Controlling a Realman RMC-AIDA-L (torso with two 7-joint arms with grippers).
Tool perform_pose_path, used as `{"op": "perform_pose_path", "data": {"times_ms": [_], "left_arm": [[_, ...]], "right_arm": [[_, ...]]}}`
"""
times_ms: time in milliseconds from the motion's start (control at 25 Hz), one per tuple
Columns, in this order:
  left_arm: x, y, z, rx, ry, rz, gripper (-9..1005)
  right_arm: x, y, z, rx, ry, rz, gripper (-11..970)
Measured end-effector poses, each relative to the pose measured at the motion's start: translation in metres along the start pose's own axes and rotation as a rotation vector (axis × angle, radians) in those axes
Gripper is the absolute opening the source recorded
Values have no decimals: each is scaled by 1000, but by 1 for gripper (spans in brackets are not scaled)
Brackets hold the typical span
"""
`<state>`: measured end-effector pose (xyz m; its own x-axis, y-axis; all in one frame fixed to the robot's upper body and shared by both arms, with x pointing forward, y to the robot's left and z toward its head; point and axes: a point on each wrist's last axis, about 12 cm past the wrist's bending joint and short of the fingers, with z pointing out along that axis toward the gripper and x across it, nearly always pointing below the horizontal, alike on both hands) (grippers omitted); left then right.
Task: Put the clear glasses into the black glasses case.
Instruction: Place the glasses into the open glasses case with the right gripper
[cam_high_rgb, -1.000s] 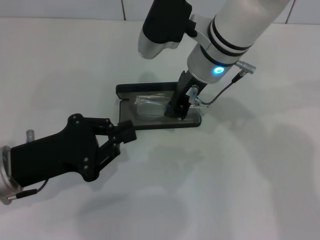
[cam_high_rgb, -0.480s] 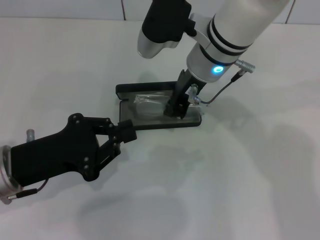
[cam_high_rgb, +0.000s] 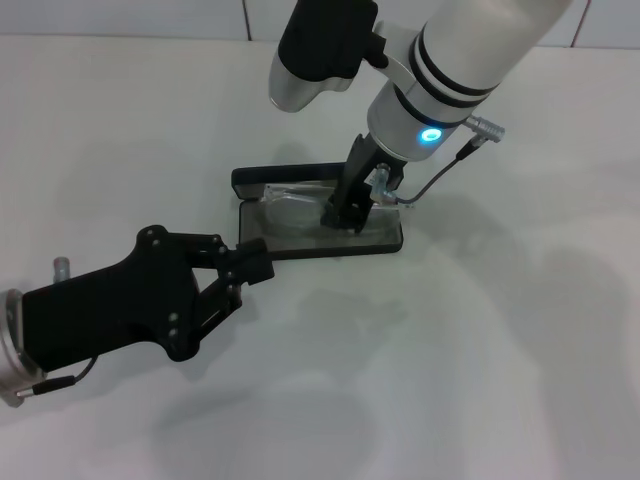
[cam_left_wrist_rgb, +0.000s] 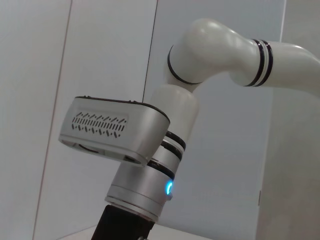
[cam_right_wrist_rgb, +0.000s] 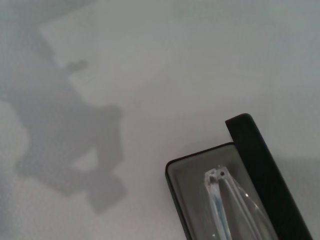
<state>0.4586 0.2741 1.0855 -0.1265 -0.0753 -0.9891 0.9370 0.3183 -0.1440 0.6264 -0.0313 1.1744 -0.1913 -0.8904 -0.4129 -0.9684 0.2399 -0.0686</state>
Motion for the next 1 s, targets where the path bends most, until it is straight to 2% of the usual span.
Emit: {"op": "perform_pose_path", "data": {"times_ms": [1000], "left_arm": [[0, 1, 2, 5, 3, -1, 83]], "right_arm": [[4, 2, 3, -8, 3, 1, 164]]}}
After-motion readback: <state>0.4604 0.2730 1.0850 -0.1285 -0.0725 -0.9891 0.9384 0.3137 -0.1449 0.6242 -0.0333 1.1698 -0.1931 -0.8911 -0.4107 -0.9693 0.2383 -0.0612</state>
